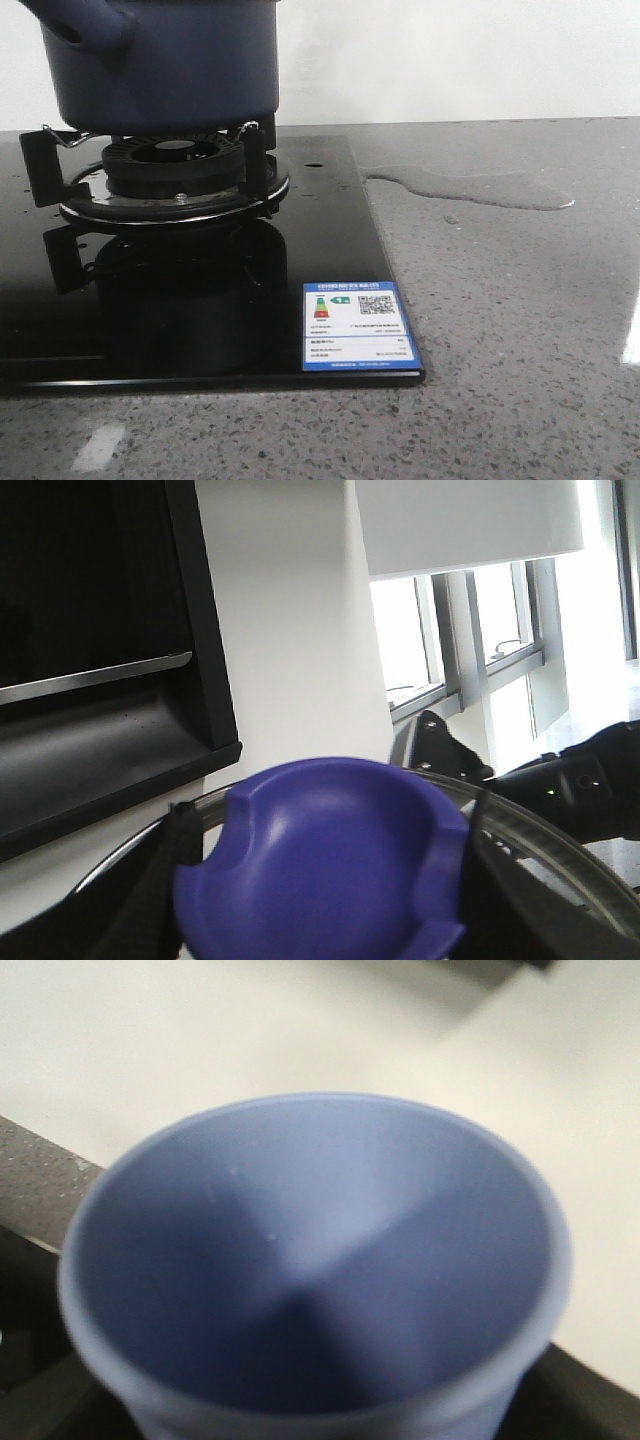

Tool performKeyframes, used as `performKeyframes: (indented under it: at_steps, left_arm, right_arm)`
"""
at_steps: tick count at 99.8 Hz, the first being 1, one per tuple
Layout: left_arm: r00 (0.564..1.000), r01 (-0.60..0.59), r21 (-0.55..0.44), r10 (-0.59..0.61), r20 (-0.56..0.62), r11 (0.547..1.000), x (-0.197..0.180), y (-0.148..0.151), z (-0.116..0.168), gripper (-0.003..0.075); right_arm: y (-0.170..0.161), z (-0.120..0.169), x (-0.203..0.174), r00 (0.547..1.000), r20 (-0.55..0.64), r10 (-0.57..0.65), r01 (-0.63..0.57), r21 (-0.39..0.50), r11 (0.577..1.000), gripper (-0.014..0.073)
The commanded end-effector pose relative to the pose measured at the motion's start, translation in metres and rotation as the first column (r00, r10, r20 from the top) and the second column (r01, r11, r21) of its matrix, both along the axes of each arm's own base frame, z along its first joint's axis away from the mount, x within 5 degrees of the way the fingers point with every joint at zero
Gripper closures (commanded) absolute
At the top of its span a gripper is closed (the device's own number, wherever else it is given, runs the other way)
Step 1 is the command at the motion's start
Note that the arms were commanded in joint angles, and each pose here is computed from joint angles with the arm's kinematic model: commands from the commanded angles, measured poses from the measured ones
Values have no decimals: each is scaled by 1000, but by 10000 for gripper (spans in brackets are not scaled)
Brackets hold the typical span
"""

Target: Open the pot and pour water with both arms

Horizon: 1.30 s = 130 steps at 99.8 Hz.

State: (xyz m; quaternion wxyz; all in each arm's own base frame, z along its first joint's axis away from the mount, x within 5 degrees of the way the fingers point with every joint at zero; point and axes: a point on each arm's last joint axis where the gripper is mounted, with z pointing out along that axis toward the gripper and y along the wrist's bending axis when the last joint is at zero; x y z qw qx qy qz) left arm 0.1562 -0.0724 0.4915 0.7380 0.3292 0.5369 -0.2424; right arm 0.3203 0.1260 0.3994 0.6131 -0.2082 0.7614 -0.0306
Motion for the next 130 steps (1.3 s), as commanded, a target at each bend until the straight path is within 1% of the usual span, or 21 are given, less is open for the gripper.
performKeyframes:
  at_steps: [1,2,4,7,10,20,21,26,36,45,50,55,62,70,73,81,93,105,118,125,130]
  left_arm:
    - [999,18,-76,-15,42,997,-11,1,17,491]
    - [999,18,-76,-15,42,997,-11,1,17,491]
    - [999,19,-73,-16,42,997,-11,1,17,491]
    - [999,18,-70,-15,42,997,-11,1,17,491]
    - [999,17,-68,-15,42,998,-11,1,16,491]
    - [999,12,-53,-10,40,999,-10,1,15,491]
    - [999,12,-53,-10,38,999,-9,1,15,491]
    - [999,9,-47,-8,33,999,-7,1,14,491]
    - [1000,8,-44,-7,22,999,-2,1,12,491]
    - [1000,9,-43,-8,5,999,4,0,9,491]
    - [1000,8,-43,-8,-7,999,8,0,6,491]
    - [1000,8,-42,-8,-18,999,11,0,4,491]
    - [999,8,-45,-10,-43,999,18,0,-1,491]
    - [997,6,-44,-9,-76,999,26,-1,-9,491]
    - [996,6,-43,-9,-87,999,28,-1,-11,491]
    - [993,4,-42,-9,-116,999,35,-1,-18,491]
    - [989,8,-40,-14,-145,999,45,-3,-25,491]
    - [987,31,-14,-33,-154,999,55,-10,-32,491]
    - [986,44,31,-39,-164,999,73,-19,-46,491]
    - [981,40,40,-32,-191,998,84,-23,-54,491]
    - [977,29,36,-21,-213,999,91,-24,-59,491]
  right_arm:
    - [-20,4,-22,989,126,79,-97,142,985,363]
    - [-24,4,-24,986,143,84,-105,152,983,363]
    - [-29,-9,-26,987,129,93,-114,171,979,363]
    - [-35,-16,-29,984,144,103,-130,191,973,363]
    - [-43,-30,-33,984,139,112,-140,214,967,361]
    - [-61,-74,-42,991,82,103,-122,272,955,360]
    - [-63,-73,-42,991,87,101,-121,275,954,360]
    - [-71,-92,-46,996,45,82,-91,293,952,360]
    - [-81,-114,-52,999,-20,47,-39,306,951,360]
    - [-84,-123,-55,998,-48,35,-19,304,953,355]
    - [-84,-123,-55,998,-50,34,-17,303,953,337]
    - [-83,-122,-55,998,-42,40,-25,307,951,286]
    - [-82,-120,-55,998,-24,51,-40,313,949,155]
    - [-82,-119,-55,998,-10,57,-50,326,944,-32]
    - [-82,-118,-55,998,-10,55,-49,328,943,-76]
    - [-82,-117,-56,999,-10,52,-46,324,945,-47]
    - [-83,-106,-63,998,34,53,-61,326,943,-47]
    - [-83,-85,-77,991,121,57,-94,328,940,-47]
    - [-85,-56,-103,969,240,53,-136,344,929,-43]
    - [-86,-41,-119,952,301,49,-161,359,919,4]
    - [-87,-32,-130,939,341,47,-177,362,915,85]
